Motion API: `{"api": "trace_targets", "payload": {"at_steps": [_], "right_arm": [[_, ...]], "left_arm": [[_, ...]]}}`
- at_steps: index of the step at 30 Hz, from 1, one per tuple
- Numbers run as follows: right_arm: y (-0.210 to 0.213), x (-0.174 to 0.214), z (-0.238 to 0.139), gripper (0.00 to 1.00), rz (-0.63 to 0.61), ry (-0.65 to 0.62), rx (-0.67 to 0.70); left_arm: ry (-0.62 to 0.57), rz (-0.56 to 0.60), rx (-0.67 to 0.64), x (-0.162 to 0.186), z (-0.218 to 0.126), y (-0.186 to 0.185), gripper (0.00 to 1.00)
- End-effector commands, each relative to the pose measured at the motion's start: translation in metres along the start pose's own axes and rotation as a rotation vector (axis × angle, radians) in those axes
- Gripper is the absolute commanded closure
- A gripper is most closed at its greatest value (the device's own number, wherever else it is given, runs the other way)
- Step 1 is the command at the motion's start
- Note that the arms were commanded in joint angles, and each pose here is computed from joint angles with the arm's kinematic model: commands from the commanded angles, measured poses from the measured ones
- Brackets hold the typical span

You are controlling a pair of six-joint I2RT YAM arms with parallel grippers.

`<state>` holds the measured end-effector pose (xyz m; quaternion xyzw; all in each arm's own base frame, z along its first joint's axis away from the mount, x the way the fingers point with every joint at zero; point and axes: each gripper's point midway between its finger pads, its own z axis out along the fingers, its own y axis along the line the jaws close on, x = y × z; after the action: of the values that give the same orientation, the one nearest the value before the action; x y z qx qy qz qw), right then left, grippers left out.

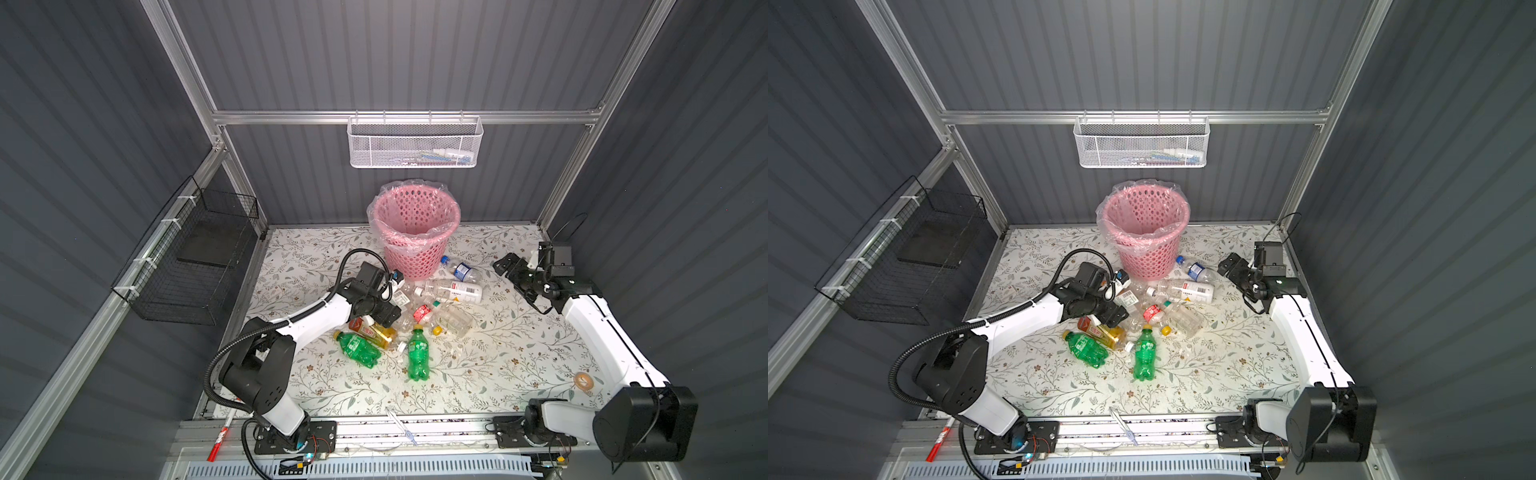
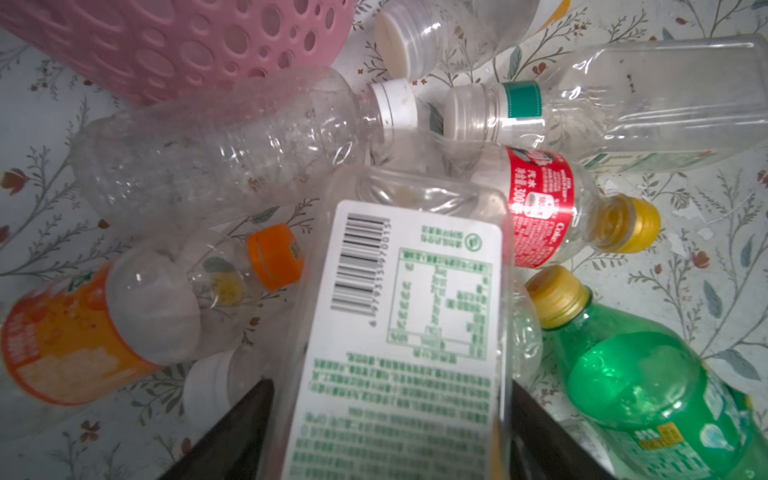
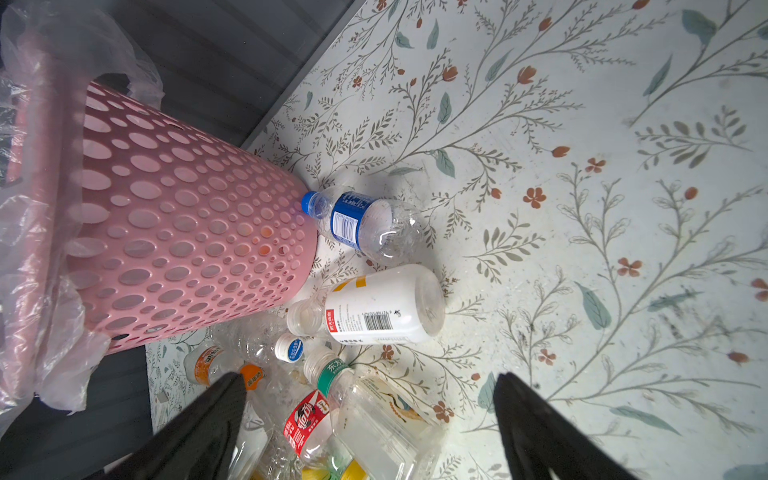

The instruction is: Throw the plastic bottles in the bin

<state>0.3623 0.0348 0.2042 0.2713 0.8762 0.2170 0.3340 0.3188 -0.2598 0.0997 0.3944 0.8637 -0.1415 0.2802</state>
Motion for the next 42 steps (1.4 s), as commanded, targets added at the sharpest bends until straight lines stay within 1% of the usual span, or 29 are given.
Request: {"api": "trace_targets", "payload": {"at_steps": [1, 4, 6, 8, 13, 16, 20, 23, 27, 29, 31, 34, 35, 37, 40, 41, 42], "right_arm": [[-0.001, 0.001, 0.001, 0.05, -0.003, -0.002, -0.007], [-0.002, 0.002, 0.0, 0.05, 0.002, -0.004, -0.006], [-0.002, 0.002, 0.001, 0.05, 0.004, -0.002, -0.003], [-0.002, 0.002, 0.001, 0.06, 0.005, -0.002, -0.004], [-0.003, 0.003, -0.001, 0.06, 0.001, -0.002, -0.002], [-0.002, 0.005, 0.003, 0.06, 0.005, 0.015, -0.011], [0.0, 0.013, 0.012, 0.07, 0.016, 0.051, -0.03], [0.0, 0.018, 0.017, 0.07, 0.026, 0.068, -0.037], [-0.002, 0.025, 0.025, 0.07, 0.036, 0.096, -0.04], [-0.004, 0.03, 0.029, 0.07, 0.04, 0.106, -0.04], [-0.008, 0.038, 0.034, 0.07, 0.05, 0.13, -0.031], [-0.009, 0.043, 0.043, 0.08, 0.065, 0.141, -0.042], [-0.008, 0.047, 0.045, 0.08, 0.069, 0.16, -0.05], [-0.006, 0.051, 0.048, 0.08, 0.068, 0.174, -0.054], [0.001, 0.052, 0.05, 0.08, 0.063, 0.178, -0.066], [0.003, 0.052, 0.051, 0.08, 0.069, 0.176, -0.071], [0.012, 0.055, 0.05, 0.08, 0.081, 0.205, -0.116]], "left_arm": [[-0.06, 0.01, -0.036, -0.016, -0.01, 0.005, 0.3], [-0.076, 0.009, -0.042, -0.018, -0.016, 0.005, 0.4], [-0.084, 0.003, -0.047, -0.019, -0.018, 0.005, 0.44], [-0.091, -0.007, -0.054, -0.02, -0.022, 0.006, 0.46], [-0.156, -0.07, -0.126, -0.024, -0.052, 0.021, 0.46], [-0.185, -0.229, -0.145, -0.009, -0.069, 0.051, 0.46], [-0.247, -0.505, -0.241, 0.022, -0.095, 0.103, 0.46], [-0.298, -0.696, -0.215, 0.042, -0.104, 0.125, 0.45], [-0.335, -0.885, -0.2, 0.062, -0.108, 0.149, 0.45], [-0.356, -0.954, -0.169, 0.066, -0.105, 0.156, 0.45], [-0.371, -0.956, -0.112, 0.061, -0.1, 0.154, 0.44], [-0.431, -0.907, -0.097, 0.04, -0.107, 0.161, 0.44], [-0.458, -0.874, -0.098, 0.026, -0.117, 0.166, 0.44], [-0.543, -0.808, -0.102, -0.014, -0.147, 0.178, 0.44], [-0.733, -0.647, -0.052, -0.106, -0.215, 0.188, 0.43], [-0.784, -0.583, -0.002, -0.141, -0.238, 0.184, 0.43], [-0.826, -0.519, 0.047, -0.176, -0.264, 0.177, 0.41]]}}
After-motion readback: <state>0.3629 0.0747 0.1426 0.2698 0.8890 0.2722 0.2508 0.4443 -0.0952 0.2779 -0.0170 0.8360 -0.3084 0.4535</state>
